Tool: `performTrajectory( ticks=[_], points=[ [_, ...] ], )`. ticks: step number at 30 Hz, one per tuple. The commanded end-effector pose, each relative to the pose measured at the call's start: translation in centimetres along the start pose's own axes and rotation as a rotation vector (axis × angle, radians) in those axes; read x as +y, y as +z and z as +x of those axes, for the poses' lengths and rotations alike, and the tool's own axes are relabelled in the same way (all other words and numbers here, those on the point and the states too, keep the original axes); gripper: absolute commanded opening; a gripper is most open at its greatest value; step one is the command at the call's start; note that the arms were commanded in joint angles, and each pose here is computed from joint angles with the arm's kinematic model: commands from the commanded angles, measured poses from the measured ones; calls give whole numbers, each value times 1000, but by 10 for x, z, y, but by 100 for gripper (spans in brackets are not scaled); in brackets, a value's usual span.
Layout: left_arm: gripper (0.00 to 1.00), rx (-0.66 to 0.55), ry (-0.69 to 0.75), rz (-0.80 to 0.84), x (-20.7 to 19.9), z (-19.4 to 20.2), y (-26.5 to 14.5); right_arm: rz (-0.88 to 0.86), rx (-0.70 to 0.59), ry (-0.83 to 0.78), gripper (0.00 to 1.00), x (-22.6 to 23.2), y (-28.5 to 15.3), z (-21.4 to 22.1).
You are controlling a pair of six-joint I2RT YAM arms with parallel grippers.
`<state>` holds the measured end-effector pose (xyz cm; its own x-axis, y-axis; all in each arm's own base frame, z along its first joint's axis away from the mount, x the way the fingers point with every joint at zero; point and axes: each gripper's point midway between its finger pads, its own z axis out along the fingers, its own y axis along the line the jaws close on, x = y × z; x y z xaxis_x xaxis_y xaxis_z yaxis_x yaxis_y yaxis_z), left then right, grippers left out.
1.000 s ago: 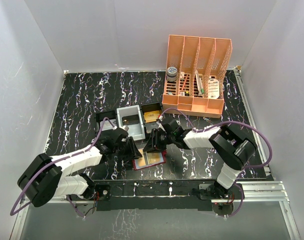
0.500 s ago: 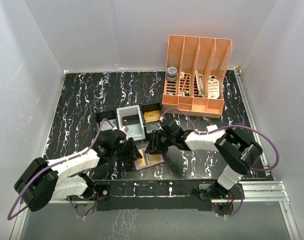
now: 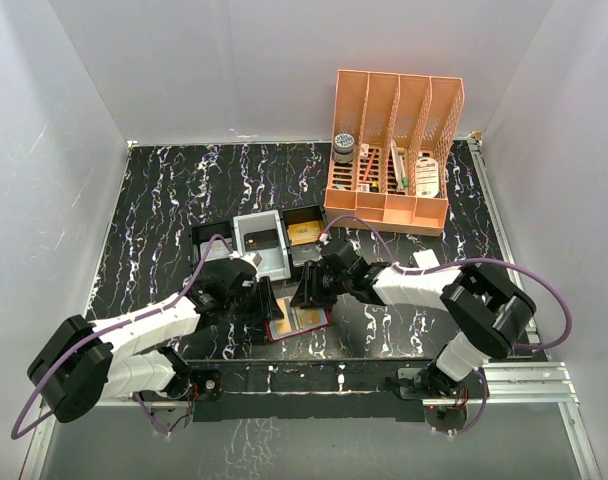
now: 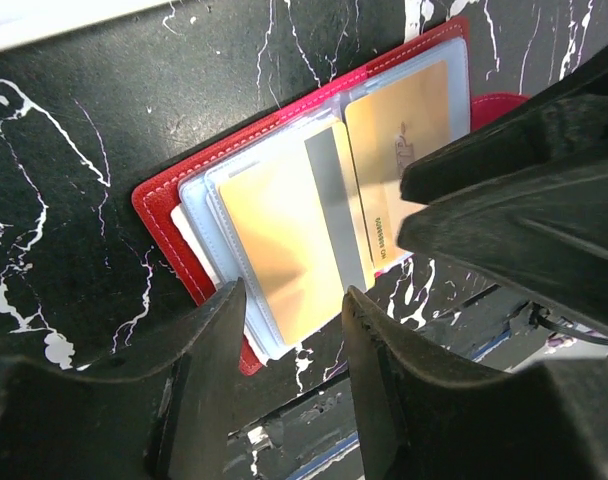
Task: Take the credit cards out of the card holder
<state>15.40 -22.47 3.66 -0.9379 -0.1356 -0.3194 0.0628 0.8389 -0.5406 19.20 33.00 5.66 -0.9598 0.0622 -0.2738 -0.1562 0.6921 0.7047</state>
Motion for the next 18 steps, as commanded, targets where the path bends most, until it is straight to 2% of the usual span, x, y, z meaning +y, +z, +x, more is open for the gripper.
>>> performTrajectory(
  ticks=[1,7,10,15,18],
  points=[
    [43,-25,34,-31,5,0,0,-3,10,-4,33,-3,13,5],
    [34,-41,35,-51,10,0,3,19,56,16,29,-15,21,17],
    [33,-29,53,-65,12,2,4,-7,61,24,24,-11,21,18],
    [30,14,86,-73,12,9,8,-40,80,36,22,-7,22,21],
    [27,17,87,-94,12,9,9,-58,82,37,17,-2,22,21]
  ],
)
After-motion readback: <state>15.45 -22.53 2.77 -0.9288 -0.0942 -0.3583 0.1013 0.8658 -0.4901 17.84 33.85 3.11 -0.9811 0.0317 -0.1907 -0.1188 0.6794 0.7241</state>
